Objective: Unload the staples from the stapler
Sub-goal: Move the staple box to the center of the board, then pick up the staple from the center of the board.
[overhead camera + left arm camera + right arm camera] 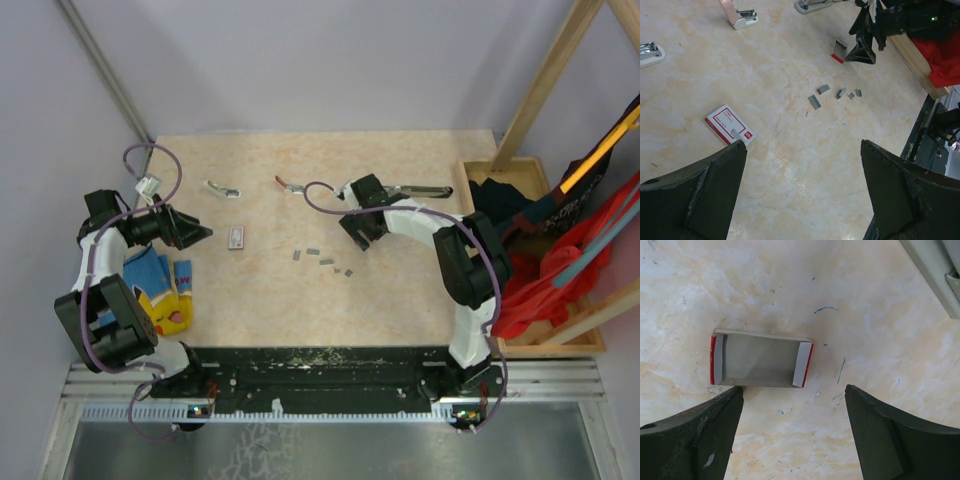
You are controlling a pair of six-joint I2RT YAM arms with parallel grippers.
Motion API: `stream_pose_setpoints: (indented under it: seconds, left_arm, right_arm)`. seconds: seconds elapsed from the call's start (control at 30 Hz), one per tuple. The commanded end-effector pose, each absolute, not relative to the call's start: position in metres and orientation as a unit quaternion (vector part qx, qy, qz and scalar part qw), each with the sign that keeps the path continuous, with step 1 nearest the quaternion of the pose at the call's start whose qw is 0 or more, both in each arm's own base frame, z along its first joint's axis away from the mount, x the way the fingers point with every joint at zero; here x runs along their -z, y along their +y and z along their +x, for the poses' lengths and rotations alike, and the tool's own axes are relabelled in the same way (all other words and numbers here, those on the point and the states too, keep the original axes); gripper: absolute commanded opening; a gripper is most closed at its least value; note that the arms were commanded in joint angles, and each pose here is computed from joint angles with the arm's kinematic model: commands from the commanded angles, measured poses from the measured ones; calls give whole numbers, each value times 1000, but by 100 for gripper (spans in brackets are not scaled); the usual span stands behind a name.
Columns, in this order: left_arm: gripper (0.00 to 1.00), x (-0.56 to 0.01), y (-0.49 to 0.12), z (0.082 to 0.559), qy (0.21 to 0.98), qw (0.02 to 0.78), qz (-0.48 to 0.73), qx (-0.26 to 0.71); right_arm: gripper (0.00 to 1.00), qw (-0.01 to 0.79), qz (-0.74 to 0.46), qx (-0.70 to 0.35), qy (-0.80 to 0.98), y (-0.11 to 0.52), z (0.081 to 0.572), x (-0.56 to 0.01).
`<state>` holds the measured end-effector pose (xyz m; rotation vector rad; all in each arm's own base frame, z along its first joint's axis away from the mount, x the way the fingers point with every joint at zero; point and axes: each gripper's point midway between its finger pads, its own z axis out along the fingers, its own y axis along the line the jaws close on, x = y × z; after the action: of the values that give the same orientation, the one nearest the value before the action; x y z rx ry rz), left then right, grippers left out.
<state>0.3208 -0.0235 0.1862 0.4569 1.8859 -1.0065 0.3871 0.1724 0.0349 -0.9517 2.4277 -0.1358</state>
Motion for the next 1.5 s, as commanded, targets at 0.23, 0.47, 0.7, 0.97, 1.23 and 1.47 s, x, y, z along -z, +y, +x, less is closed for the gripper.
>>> stream_pose_setpoints:
  seconds: [0.23,0.47,0.7,0.97,1.23,1.47]
  left_arm:
    - [100,-188,-23,319,755,465,188,422]
    - [100,-188,-23,319,756,465,187,422]
    - [100,-187,-22,320,757,464,186,420]
    - [100,-188,-20,320,760,467,187,412]
    - [100,-188,-18,320,763,469,189,402]
    - [100,-187,-17,321,764,470,187,401]
  right_arm:
    - [84,293,-343,61,890,181,404,-46]
    - [85,307,-345,59,885,183,406,-65]
    - [96,340,-331,-20,880,208,400,-123]
    - [96,349,-372,-108,853,280,386,-160]
    - [96,370,-441,-91,813,348,366,-149]
    - [97,363,-491,-56,790,374,347,-111]
